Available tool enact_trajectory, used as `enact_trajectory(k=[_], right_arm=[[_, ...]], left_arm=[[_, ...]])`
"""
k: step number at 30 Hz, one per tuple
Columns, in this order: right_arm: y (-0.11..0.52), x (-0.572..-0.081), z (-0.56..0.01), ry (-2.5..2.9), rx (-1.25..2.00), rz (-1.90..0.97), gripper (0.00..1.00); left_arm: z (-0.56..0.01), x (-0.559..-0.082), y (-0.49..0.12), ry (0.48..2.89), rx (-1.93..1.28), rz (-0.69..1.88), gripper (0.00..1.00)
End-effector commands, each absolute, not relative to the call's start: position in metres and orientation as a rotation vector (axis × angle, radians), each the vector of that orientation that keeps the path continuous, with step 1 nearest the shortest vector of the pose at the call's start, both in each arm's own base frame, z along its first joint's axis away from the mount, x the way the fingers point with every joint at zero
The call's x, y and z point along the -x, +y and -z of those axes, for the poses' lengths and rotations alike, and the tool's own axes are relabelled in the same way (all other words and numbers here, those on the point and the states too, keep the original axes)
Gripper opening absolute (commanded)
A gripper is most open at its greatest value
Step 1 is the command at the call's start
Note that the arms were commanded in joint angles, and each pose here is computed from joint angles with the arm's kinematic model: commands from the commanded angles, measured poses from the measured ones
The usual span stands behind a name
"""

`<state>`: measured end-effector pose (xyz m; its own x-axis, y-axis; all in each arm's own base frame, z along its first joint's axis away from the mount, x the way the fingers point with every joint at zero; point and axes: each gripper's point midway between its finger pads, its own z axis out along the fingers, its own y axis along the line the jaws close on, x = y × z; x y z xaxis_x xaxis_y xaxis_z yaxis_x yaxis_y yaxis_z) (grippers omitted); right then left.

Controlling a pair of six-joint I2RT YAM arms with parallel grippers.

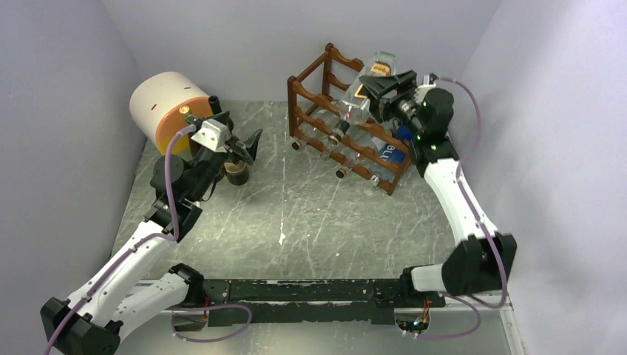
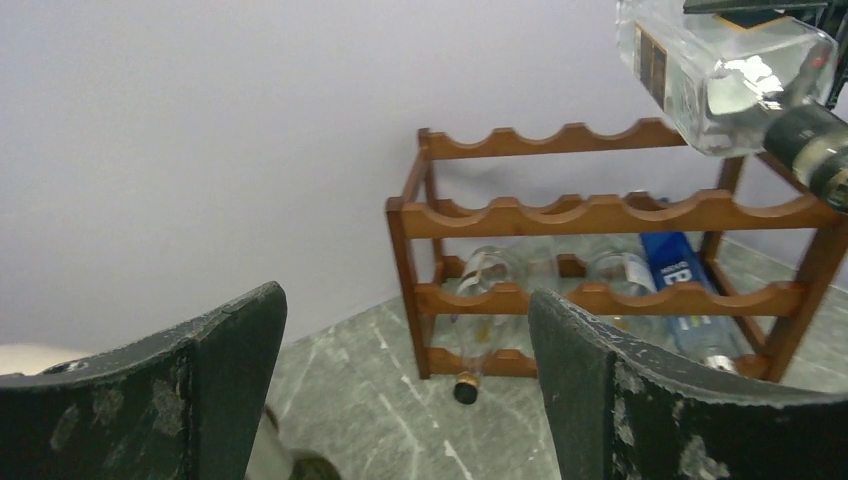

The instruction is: Take the wine bottle off the wine rack

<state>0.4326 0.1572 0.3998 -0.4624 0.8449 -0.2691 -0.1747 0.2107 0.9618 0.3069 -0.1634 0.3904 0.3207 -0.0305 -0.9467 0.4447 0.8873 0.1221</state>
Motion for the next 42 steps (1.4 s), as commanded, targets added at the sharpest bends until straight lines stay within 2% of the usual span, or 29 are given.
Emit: enact_trajectory(k=[1,5,11,19,28,37,42], right_arm=[[0.160,-0.364,-0.453,1.453,-0.580,-1.538,0.00],[0.161,-0.331,-0.458,1.430,-0.667,-1.545,0.00],[0.182,-0.308,-0.458,1.446,-0.742,-1.669,0.00],[0.241,-0.295,-0.428,1.599,-0.792,-1.862,0.00],[0.291,-0.286,-0.384,1.758,-0.852,-1.924,0.00],[0.331,-0.280,-0.359,1.867,-0.845,-2.038,0.00],[0.338,-0.280,-0.354,1.883,-0.853,-2.053,0.00]], left_arm=[[-0.409,-0.285,-0.195,1.111,-0.486,0.512,0.94],[-0.398,-0.274,-0.227,1.064,-0.567,0.675,0.98],[-0.386,-0.243,-0.260,0.972,-0.653,0.862,1.00],[-0.380,-0.202,-0.269,0.762,-0.812,0.779,1.00],[-0.376,-0.186,-0.272,0.671,-0.910,0.653,0.92],[-0.366,-0.186,-0.279,0.680,-0.989,0.605,0.72],[-0.366,-0.186,-0.278,0.674,-0.999,0.579,0.72]])
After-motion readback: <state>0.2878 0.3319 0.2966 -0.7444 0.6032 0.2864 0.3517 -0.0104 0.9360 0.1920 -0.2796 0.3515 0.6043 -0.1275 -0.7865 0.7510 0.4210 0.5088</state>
